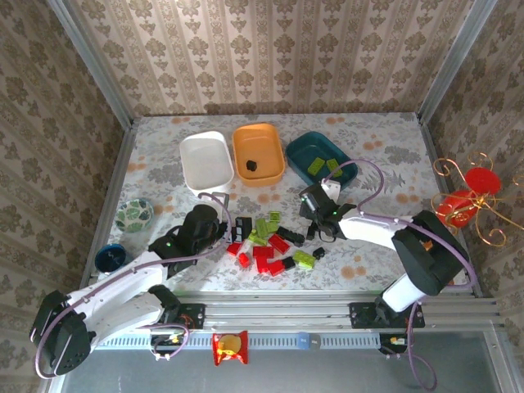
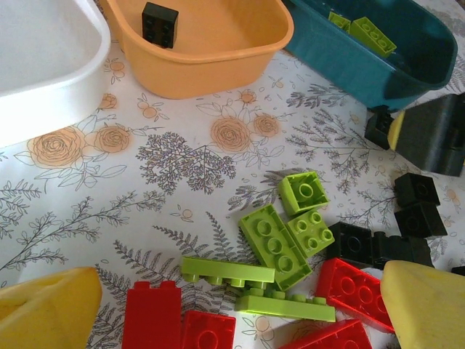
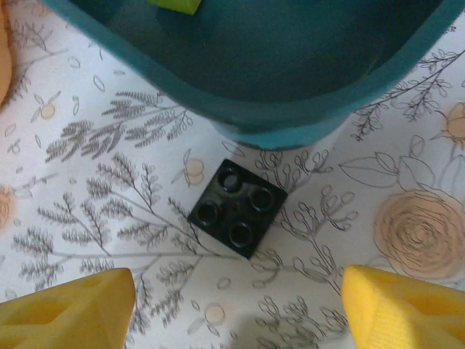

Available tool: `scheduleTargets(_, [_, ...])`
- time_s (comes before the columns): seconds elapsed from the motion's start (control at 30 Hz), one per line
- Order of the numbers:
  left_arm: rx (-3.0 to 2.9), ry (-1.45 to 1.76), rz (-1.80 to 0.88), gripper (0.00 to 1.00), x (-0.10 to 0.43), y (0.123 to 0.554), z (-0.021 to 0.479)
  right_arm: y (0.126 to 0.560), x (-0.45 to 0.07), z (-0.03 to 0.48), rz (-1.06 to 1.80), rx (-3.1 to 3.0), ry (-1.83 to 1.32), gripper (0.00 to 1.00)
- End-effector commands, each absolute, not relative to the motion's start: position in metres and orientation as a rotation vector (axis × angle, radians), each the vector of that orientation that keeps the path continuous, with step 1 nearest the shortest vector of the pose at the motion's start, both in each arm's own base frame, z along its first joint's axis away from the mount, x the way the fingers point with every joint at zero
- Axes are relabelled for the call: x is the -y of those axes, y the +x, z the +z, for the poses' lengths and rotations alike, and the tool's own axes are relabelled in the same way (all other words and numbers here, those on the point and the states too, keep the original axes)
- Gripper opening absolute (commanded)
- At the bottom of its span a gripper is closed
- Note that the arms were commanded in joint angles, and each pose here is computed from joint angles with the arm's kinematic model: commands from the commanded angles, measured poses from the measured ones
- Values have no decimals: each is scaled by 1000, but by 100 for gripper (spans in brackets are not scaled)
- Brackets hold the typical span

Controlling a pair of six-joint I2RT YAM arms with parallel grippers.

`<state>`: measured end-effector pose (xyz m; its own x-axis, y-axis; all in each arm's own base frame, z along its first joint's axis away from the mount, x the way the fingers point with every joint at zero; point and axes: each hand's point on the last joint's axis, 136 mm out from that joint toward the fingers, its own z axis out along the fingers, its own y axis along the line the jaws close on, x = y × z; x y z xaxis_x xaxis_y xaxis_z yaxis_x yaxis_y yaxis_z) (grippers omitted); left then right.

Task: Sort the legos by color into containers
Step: Pick up the lego from the center of the table.

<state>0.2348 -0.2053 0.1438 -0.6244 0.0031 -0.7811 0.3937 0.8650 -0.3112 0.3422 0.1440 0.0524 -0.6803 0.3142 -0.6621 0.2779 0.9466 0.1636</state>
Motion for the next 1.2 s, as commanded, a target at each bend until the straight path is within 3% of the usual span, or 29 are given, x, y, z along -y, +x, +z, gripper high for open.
scheduleTargets(0.0, [-2160,291,-610,100,208,237,150,362,-139,58,74,-2224,585,77])
scheduleTargets(0.7, [-2157,283,-629,100,206,236,152,375,-131,22,-54,-2270,721,61])
scheduleTargets(1.0, [-2152,279,-624,100,202,235,155,365,-132,5,-56,-2338,683,36])
scheduleTargets(1.17, [-2151,279,-614,100,200,235,158,357,-149,19,48,-2382,528,29])
